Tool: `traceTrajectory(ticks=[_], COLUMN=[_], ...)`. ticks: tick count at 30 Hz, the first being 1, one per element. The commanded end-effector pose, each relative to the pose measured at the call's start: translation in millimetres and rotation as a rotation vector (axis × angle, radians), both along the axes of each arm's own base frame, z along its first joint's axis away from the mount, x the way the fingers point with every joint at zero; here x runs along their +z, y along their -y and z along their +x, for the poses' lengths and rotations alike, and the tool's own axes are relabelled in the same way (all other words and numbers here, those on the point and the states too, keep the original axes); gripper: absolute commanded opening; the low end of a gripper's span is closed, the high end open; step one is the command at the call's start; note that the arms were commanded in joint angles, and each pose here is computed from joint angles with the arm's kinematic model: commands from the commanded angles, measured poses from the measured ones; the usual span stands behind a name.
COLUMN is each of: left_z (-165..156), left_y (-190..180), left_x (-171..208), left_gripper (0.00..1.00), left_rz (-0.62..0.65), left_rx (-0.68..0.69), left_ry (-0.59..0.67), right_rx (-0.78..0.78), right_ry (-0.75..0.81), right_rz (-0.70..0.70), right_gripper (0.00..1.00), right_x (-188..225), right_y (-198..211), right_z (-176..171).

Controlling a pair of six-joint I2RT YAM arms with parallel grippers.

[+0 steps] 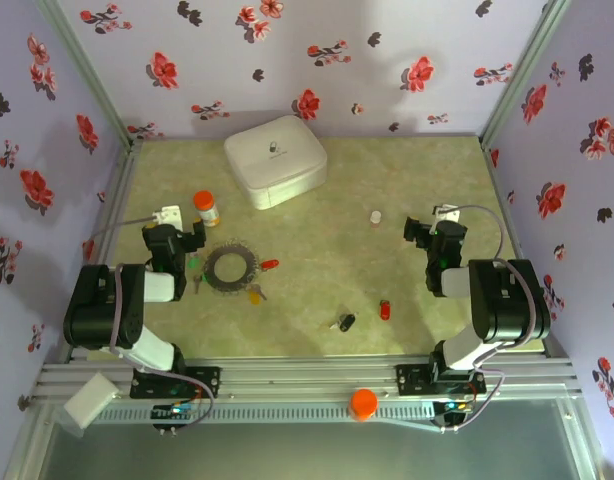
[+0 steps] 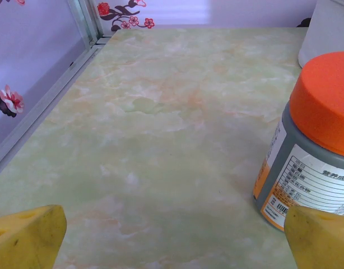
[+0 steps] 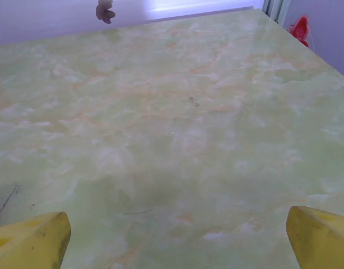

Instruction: Put the keys on the keyring

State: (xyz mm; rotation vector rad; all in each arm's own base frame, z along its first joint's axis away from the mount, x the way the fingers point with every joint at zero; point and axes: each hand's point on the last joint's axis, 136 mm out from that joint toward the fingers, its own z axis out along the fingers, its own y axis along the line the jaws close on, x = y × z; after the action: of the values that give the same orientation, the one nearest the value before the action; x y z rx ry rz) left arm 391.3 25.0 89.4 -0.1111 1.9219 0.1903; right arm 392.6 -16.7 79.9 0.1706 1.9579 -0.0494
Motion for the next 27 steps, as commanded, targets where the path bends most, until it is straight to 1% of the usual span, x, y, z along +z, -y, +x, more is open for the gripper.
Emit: traceTrajectory(ticks=[1,27], left_z=[4.7,5.6], left_y=[2.1,0.9], left_x=[7.4,6.2], left_gripper=[1.00,1.00], left_rz=[0.009,-0.011], left_rx=[-0.016,-0.025], left_ry=[0.021,0.013], right_rx=[-0.019,-0.020], right_ry=[0.021,0.020], right_rz=[0.008,0.010], right_gripper=[0.99,0.99], right_x=[6.3,6.1], right_y=[3.7,3.7], right_z=[4.3,4.4])
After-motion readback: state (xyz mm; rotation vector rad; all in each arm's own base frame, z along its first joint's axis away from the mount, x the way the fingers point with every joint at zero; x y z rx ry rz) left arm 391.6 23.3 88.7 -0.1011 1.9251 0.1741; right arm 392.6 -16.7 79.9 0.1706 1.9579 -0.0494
